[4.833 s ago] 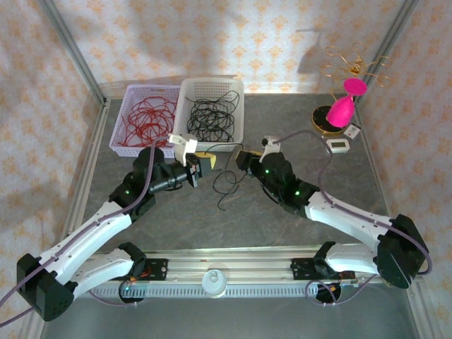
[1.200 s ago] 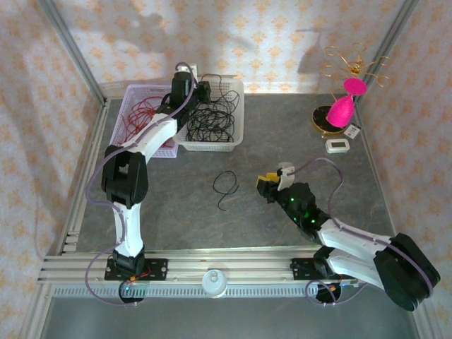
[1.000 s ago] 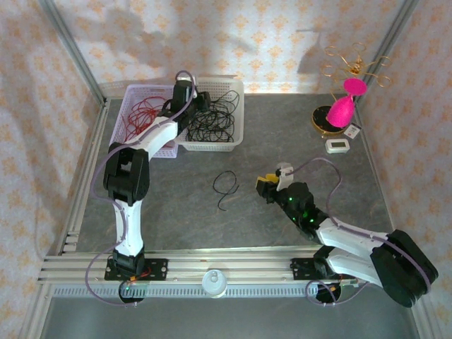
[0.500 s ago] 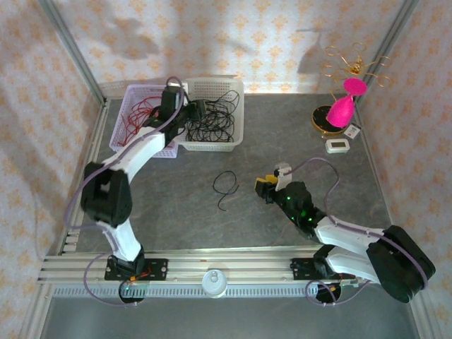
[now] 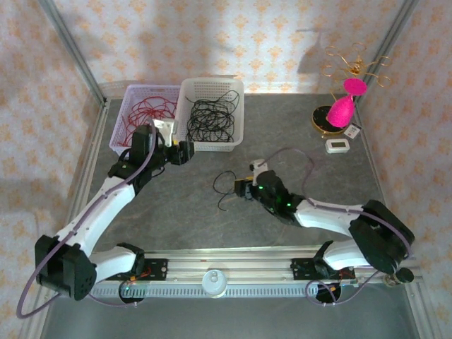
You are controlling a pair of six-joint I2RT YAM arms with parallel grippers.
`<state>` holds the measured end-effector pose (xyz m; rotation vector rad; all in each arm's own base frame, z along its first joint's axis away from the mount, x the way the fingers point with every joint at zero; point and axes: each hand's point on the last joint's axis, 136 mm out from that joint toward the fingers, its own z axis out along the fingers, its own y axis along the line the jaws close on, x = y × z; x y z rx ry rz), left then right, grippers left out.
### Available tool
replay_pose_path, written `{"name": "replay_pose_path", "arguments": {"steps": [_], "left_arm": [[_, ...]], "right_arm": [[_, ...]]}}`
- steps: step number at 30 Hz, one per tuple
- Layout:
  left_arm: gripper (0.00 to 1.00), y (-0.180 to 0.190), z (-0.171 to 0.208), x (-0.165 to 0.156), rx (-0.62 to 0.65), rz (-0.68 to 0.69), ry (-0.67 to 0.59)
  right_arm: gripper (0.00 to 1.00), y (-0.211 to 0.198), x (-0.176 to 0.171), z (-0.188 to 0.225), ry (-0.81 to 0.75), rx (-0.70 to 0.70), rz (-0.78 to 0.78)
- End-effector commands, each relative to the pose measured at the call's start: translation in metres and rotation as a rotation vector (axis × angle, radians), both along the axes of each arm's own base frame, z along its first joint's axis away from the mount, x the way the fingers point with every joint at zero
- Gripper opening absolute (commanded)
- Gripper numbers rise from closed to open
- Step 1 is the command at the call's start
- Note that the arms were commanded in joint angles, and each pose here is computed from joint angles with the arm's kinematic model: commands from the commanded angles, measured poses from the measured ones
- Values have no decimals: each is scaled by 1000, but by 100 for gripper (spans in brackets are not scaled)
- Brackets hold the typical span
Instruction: Untangle the cables
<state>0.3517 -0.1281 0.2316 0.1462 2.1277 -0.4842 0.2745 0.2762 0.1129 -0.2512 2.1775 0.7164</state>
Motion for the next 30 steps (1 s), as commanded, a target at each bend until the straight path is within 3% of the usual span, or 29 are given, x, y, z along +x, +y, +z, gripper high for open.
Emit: {"name": "replay_pose_path", "arguments": {"steps": [1, 7, 13, 19, 30], "left_arm": [[67, -12, -1, -6, -19, -78, -5], [66, -14, 6, -11, -12, -106, -4], [69, -10, 20, -19, -32, -94, -66], [69, -13, 19, -19, -42, -107, -59], [70, -12, 20, -19, -33, -106, -73]], "right_arm": [[50, 24, -25, -22, 209, -58, 11], [53, 56, -52, -51, 296, -223, 23], [53, 44, -48, -73, 327, -388, -87], [52, 42, -55, -81, 323, -478, -94], [4, 51, -60, -70, 294, -443, -53]]}}
